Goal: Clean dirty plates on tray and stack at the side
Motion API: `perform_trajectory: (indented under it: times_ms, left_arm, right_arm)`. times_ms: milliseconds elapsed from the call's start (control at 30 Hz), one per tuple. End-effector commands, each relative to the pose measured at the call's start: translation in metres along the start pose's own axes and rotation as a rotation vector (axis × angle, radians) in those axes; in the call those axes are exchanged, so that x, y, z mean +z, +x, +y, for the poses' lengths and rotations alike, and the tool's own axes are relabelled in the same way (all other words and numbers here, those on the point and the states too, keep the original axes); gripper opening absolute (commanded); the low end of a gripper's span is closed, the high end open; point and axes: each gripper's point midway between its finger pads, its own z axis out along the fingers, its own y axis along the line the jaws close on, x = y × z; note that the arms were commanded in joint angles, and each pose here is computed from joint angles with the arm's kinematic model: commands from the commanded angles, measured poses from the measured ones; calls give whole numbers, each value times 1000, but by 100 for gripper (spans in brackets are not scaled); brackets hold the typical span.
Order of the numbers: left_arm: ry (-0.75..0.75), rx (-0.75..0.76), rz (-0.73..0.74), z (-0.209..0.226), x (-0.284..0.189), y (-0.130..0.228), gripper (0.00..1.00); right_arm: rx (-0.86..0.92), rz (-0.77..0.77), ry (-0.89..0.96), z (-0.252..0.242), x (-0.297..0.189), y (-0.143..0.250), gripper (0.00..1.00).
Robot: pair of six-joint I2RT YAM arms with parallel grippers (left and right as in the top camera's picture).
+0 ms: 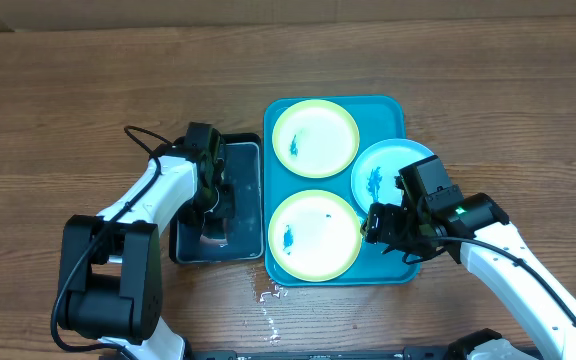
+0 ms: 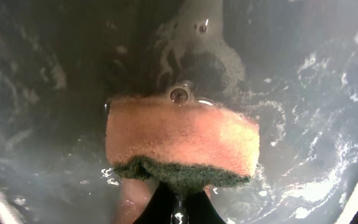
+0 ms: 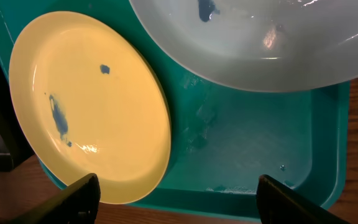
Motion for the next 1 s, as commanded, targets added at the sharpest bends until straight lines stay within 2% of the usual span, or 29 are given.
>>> perform_trajectory:
  times_ms: [0,67,100,133,167,233,500,633,700,767,867,967]
  left_arm:
    - [-16,20,35,1,5,10,4]
    - [-15,20,32,0,0,6,4]
    - [-15,19,33,-1,-4,5,14]
    - [-15,19,34,-1,-9,3,32]
    - [-16,19,39,-2,-14,2,43]
    - [-20,19,53,-3,-24,1,54]
    - [-30,23,106,-2,-37,10,57]
    - [-33,23,111,1,-25,16,54]
    - [-30,20,97,1,-13,17,44]
    - [-28,3,85,2,-2,19,31]
    - [-26,-7,75,3,7,21,4]
    - [-24,-8,69,2,3,17,4]
  right_arm:
    - [-4,-3,-8,0,-1,0,82]
    - [-3,-2,-7,0,-1,1,82]
    - [-3,-2,-7,0,-1,1,82]
    - [-3,-1,-7,0,-1,1,82]
    - [-3,0,-6,0,-1,1,82]
    - [-3,0,-6,0,-1,1,82]
    - [-3,0,-6,0,-1,1,82]
    - [-3,-1,-7,0,-1,1,82]
    - [-3,-3,-8,0,-1,0,82]
    - [-3,-3,-8,1,-1,0,82]
    - [-3,-3,-8,0,-1,0,82]
    - [18,-22,19,-4,-1,-3,77]
